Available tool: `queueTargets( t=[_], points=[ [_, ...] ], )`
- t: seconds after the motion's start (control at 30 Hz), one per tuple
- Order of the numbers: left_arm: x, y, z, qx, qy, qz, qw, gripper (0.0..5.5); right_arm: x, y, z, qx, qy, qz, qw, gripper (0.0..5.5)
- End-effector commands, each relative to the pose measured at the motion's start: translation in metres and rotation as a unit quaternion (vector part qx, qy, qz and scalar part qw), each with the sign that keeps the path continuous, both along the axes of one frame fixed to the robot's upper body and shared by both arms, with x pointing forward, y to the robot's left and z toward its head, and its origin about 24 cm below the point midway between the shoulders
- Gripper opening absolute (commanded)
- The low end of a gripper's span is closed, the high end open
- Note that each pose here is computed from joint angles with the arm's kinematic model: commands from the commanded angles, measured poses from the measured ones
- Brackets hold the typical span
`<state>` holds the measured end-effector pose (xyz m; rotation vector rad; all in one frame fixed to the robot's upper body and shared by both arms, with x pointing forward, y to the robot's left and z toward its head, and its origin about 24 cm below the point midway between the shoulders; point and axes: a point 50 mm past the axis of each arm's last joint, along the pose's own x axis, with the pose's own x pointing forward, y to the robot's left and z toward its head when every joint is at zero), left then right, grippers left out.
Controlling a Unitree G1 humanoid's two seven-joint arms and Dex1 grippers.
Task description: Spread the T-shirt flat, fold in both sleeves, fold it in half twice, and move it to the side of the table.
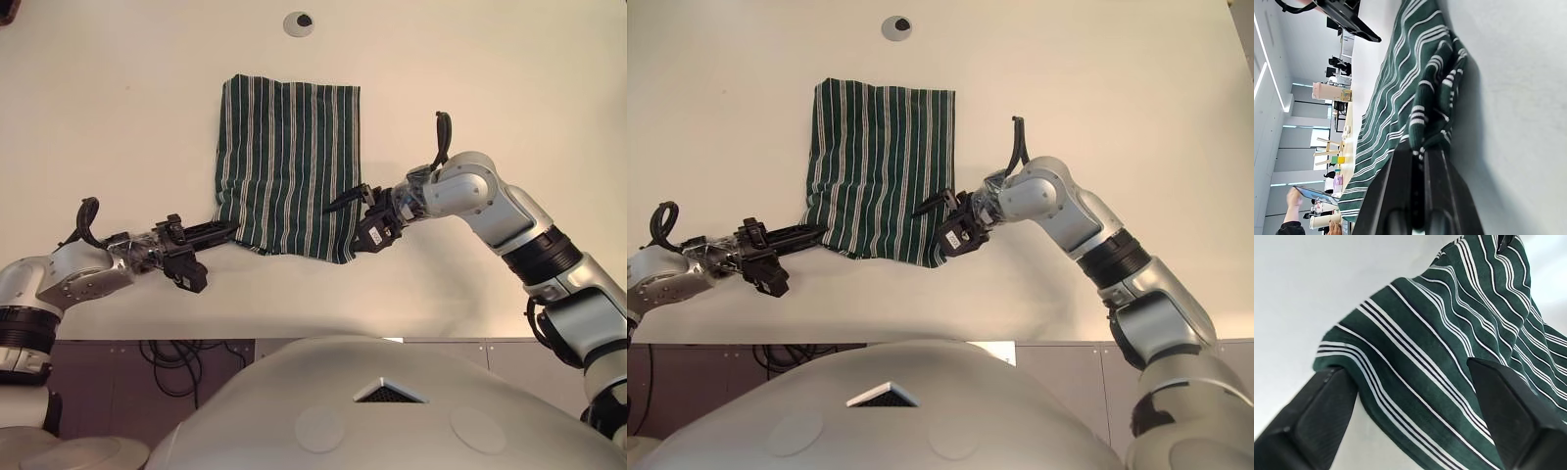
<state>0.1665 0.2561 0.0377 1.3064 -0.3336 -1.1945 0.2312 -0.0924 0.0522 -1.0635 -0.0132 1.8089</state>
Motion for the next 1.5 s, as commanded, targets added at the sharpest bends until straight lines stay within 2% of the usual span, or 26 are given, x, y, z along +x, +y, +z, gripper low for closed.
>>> queueTargets(
  t=[0.03, 0.07, 0.37, 0.47, 0.6, 0.77, 0.9, 1.17, 1.33, 1.5],
  points=[
    [-0.008, -0.005, -0.009, 0.001, 0.016, 0.009, 1.000, 0.02, 0.000, -0.010, -0.029, -0.080, 0.028, -0.008, 0.996, 3.87],
    [-0.009, -0.007, -0.010, -0.002, 0.017, 0.012, 1.000, 0.02, 0.001, -0.010, -0.029, -0.080, 0.028, -0.006, 0.996, 3.87],
    [-0.008, -0.016, -0.011, -0.014, 0.016, 0.034, 0.999, 0.02, -0.002, -0.012, -0.031, -0.061, 0.040, 0.026, 0.997, 2.18],
    [-0.004, -0.017, -0.012, -0.014, 0.020, 0.040, 0.999, 0.02, 0.001, -0.010, -0.029, -0.039, 0.035, 0.020, 0.998, 1.58],
    [-0.004, -0.019, -0.015, -0.012, 0.034, 0.046, 0.998, 0.02, 0.005, -0.007, -0.031, -0.015, 0.024, 0.008, 1.000, 1.07],
    [-0.006, -0.019, -0.017, -0.017, 0.062, 0.050, 0.997, 0.02, 0.006, -0.006, -0.029, 0.026, 0.038, -0.020, 0.999, 0.09],
    [-0.003, -0.018, -0.009, -0.026, 0.065, 0.053, 0.996, 0.02, 0.008, -0.005, -0.014, 0.076, 0.069, -0.036, 0.994, 0.04],
    [-0.003, -0.023, 0.003, -0.047, 0.068, 0.052, 0.995, 0.02, 0.005, -0.016, -0.007, 0.088, 0.094, -0.048, 0.991, 0.04],
    [-0.020, -0.042, 0.026, -0.080, 0.127, 0.031, 0.988, 0.02, 0.000, -0.040, 0.008, 0.074, 0.116, -0.054, 0.989, 0.03],
    [-0.037, -0.061, 0.054, -0.094, 0.159, 0.001, 0.983, 0.02, -0.023, -0.069, 0.032, 0.059, 0.156, -0.060, 0.984, 0.03]
  ],
)
